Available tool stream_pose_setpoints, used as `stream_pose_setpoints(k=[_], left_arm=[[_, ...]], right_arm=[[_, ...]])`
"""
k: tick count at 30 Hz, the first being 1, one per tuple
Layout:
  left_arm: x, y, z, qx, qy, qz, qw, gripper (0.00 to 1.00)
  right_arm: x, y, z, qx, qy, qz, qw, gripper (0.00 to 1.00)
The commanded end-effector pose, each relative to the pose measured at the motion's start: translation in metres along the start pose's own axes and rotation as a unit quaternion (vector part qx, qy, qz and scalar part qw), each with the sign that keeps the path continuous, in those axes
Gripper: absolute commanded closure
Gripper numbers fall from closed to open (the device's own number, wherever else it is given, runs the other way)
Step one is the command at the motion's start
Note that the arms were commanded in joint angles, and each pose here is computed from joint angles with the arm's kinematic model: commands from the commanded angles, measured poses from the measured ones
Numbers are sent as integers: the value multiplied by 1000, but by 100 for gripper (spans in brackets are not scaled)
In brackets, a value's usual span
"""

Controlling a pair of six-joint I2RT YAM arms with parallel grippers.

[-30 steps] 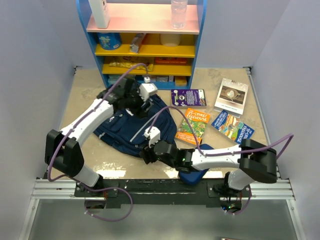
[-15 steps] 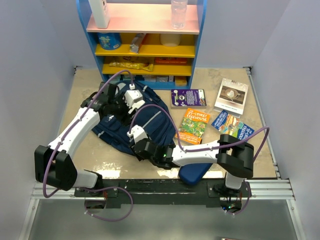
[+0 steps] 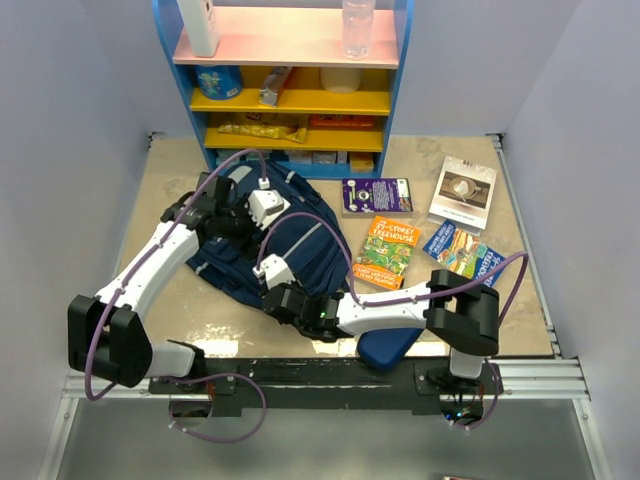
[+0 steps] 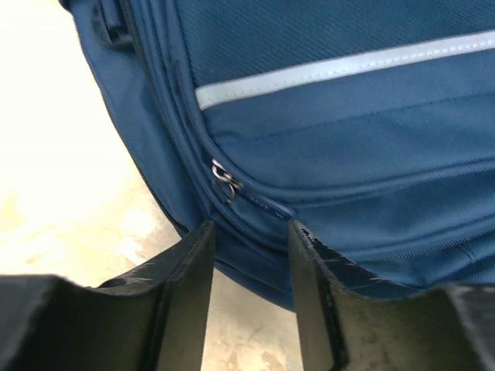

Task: Pack the student bag
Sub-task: Zip the student bag at the center of the board.

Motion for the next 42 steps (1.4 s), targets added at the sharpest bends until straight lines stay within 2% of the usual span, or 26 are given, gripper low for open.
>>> stream_pose_setpoints(k=[1,4,9,16,23,27,33,42], left_arm=[[-3,-1,-5,31,-13,-6,999,25],[1,-1,-17,47,1,-12,999,33],[1,1,-34,101,13,-45,994,39],[3,-11,-49,163,-12,-104,981,32],[25,-6,-70,216,-17,-112,970,29],[34,1,-79,236,-8,-96,967,29],[40,9,-62,249,-54,-57,965,32],[29,4,-51,244,-49,-74,966,32]], right_arm=[[-8,-1,16,31,-49,7,998,57],[-11,-11,19,34,-58,10,998,64],[-12,-35,17,55,-62,28,996,64],[-14,-55,11,58,-79,83,992,57],[-17,-53,10,49,-107,171,978,52],[-14,-55,7,52,-104,178,977,51],[0,-56,8,41,-101,182,977,50],[17,-57,1,31,-80,188,978,50]])
Point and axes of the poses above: each gripper's point midway between its finger pads, its own x axis out along the fingers, its own y axis along the line the jaws close on, z = x × y, the point moved 9 cm from there along -x, back along the fingers, and after that the axes turned 15 degrees about -x, right-handed, at the moved point
